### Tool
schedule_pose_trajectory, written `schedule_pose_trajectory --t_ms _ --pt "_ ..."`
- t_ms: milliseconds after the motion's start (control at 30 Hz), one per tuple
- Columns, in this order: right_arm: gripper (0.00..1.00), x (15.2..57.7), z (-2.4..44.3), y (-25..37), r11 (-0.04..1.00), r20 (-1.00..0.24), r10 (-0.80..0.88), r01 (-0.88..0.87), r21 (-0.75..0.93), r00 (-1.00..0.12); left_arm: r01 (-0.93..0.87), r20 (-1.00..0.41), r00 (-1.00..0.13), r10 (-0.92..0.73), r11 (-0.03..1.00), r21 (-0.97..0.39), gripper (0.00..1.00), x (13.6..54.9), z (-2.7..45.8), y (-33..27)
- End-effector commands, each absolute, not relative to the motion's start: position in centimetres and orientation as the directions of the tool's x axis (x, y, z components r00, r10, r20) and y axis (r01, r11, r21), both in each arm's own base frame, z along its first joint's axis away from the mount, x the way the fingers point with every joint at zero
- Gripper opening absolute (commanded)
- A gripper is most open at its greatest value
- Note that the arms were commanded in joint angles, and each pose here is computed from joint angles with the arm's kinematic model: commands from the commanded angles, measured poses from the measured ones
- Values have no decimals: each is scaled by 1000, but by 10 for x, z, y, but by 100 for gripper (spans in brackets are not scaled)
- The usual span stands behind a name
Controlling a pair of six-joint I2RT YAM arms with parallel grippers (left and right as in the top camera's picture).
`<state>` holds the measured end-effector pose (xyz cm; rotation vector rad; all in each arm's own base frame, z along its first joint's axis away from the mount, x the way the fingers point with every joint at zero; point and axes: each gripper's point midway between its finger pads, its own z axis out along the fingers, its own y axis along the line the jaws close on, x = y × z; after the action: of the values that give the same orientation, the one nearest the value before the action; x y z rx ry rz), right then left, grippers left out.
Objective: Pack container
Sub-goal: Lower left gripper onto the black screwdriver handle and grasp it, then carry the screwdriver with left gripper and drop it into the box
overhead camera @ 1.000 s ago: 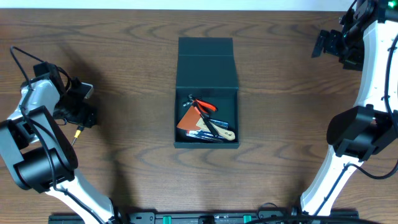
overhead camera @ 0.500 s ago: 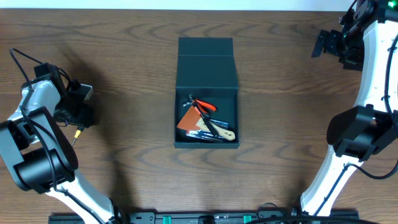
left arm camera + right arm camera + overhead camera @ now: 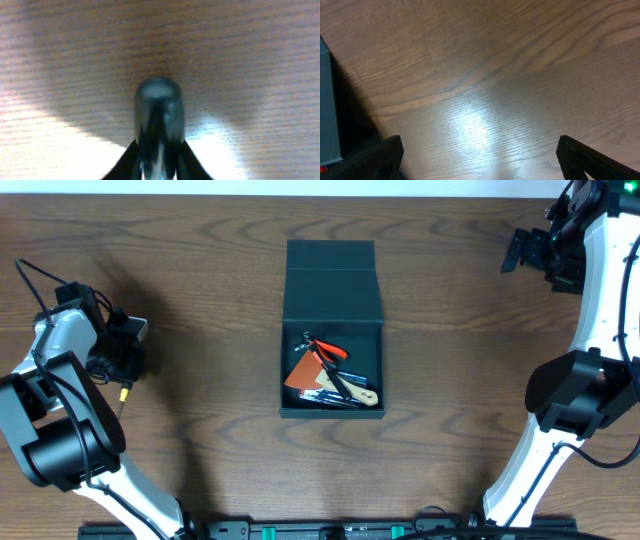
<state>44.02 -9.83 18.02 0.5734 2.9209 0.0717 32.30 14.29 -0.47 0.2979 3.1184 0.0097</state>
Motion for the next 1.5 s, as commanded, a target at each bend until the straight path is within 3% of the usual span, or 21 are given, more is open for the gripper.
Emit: schedule_pose_trajectory --t_ms 0,300,500,700,833,1000,1067,1300,1467 --pt "99 439 180 -99 929 -149 370 363 74 -917 157 56 -986 160 986 -65 6 304 -24 127" --pt "99 439 180 -99 929 -150 370 363 74 -917 137 8 -991 137 990 -36 6 321 8 109" --pt "99 441 180 -99 931 -157 366 359 74 -917 176 -127 -977 171 984 -28 5 353 80 71" --pt "99 441 181 -99 932 -159 362 354 77 -918 398 -265 -887 378 917 -23 6 373 164 -7" --pt "99 441 180 -98 932 -157 361 353 77 -919 691 -313 -674 669 721 55 6 371 196 -82" --pt "99 441 180 -98 932 -157 362 354 77 -919 951 -293 -216 931 269 153 6 344 197 -177" --pt "99 441 180 -98 933 -157 360 352 77 -920 972 -280 -117 953 169 166 6 335 191 -202" --pt "99 437 180 -97 943 -144 334 327 71 -932 997 -250 -21 968 38 62 6 308 153 -248" --pt "99 436 180 -97 942 -140 334 327 71 -932 1000 -224 -20 974 14 -25 6 304 119 -261"
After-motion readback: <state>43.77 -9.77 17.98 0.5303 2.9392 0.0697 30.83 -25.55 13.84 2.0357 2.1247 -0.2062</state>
